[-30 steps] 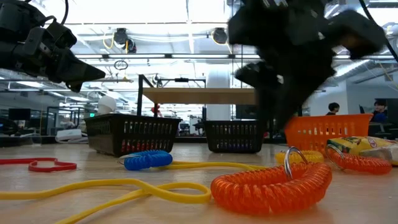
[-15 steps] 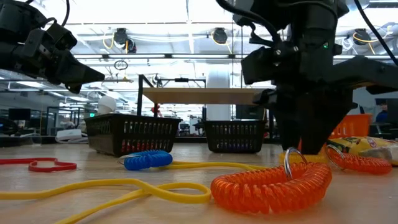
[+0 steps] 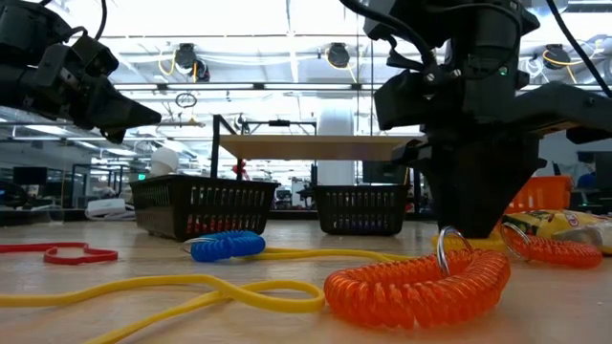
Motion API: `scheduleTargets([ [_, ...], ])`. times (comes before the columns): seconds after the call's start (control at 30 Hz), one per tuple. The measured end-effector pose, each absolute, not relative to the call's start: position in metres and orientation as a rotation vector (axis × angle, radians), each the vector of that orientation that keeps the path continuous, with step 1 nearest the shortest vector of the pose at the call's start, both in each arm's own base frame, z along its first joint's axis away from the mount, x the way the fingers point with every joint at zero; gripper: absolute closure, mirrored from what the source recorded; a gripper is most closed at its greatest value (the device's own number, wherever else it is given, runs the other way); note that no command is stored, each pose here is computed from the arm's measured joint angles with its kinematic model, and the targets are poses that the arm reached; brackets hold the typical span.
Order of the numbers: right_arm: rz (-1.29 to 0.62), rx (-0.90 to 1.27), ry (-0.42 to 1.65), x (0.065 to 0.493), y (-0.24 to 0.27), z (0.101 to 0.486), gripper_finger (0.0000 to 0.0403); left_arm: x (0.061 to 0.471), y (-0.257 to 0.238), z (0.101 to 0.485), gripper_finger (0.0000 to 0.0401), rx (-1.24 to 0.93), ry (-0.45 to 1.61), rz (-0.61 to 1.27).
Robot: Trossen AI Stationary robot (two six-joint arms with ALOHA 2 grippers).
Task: Pick & Place Office Desk Supplies
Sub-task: Put the yellow spring keychain into the right black bin
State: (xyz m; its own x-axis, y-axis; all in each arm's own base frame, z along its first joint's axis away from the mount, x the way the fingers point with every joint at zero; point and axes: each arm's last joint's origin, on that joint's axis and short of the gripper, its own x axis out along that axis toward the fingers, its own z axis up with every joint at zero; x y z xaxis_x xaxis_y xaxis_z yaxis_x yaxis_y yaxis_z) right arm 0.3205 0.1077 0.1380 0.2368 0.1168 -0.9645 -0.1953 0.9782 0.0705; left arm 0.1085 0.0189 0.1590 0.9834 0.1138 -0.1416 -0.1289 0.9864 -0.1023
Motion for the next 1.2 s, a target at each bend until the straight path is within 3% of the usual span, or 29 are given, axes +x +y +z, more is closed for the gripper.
scheduleTargets([
  [0.2,0.214,-0.065,1.298,0.322,0.108,0.138,0.0388,0.109,0.019,0.159,0.0398,-0.112,0.136,0.122],
  [0.43,0.213,-0.067,1.277,0.324,0.108,0.150,0.0391,0.109,0.019,0.159,0.0398,-0.112,0.135,0.123],
  [0.7,0.214,-0.057,1.107,0.314,0.106,0.202,0.0393,0.109,0.019,0.159,0.0398,-0.115,0.137,0.122],
  [1.03,0.248,-0.067,0.647,0.271,0.091,0.299,0.0395,0.109,0.019,0.159,0.0398,-0.118,0.136,0.122],
  [1.2,0.198,-0.038,0.388,0.234,0.073,0.313,0.0395,0.109,0.019,0.159,0.0398,-0.119,0.136,0.122],
])
